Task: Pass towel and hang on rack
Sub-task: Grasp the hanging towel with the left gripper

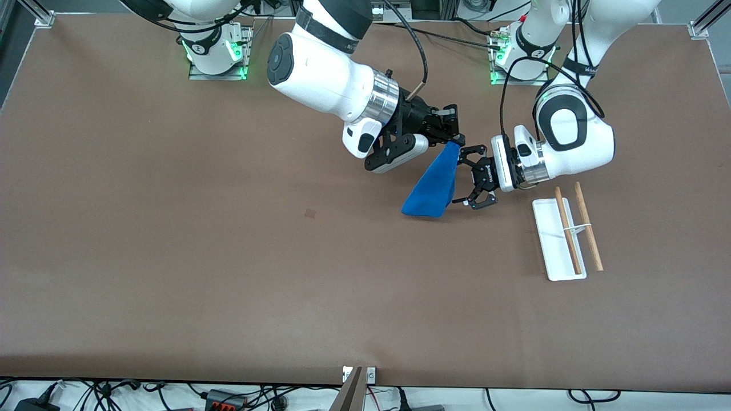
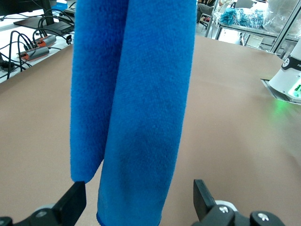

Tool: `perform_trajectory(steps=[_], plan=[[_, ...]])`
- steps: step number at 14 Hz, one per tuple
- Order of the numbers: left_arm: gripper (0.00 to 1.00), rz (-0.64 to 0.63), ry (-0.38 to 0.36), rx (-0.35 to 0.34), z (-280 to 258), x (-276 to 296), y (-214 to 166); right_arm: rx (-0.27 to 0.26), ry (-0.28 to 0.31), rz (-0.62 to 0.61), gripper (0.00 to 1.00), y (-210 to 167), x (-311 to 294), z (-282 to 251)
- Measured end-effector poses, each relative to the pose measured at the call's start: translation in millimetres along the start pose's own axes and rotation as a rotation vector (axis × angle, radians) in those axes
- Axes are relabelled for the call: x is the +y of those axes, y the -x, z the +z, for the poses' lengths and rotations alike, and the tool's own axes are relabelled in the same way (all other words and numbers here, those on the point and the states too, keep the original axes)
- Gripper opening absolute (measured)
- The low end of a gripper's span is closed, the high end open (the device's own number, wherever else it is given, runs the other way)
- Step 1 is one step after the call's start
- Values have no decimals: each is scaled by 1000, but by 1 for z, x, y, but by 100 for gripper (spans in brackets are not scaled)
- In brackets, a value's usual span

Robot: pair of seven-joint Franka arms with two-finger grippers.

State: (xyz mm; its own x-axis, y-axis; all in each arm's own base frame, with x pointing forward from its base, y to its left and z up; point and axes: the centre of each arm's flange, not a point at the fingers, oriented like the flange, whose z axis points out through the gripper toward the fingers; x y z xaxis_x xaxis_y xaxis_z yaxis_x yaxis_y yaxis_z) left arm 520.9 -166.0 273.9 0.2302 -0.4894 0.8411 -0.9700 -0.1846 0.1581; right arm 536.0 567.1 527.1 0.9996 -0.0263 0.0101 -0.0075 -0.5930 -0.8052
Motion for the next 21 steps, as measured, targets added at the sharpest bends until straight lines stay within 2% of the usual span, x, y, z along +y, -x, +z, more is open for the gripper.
perform_trajectory(steps=[2,4,6,10,16,17,21], plan=[[100,-12,-59,6,12,-5,8,30,3,-16,2,0,4,5],[96,-3,-55,-4,33,-8,21,40,17,-24,2,3,14,15],[78,-1,-48,-2,40,-11,29,37,27,-25,2,6,19,22],[70,9,-55,4,39,-16,27,42,25,-25,2,5,20,21],[5,12,-56,5,39,-17,26,43,24,-25,2,5,20,21],[3,12,-56,5,39,-17,26,43,24,-25,2,5,20,21],[3,13,-57,6,38,-17,25,44,24,-25,2,5,20,21]])
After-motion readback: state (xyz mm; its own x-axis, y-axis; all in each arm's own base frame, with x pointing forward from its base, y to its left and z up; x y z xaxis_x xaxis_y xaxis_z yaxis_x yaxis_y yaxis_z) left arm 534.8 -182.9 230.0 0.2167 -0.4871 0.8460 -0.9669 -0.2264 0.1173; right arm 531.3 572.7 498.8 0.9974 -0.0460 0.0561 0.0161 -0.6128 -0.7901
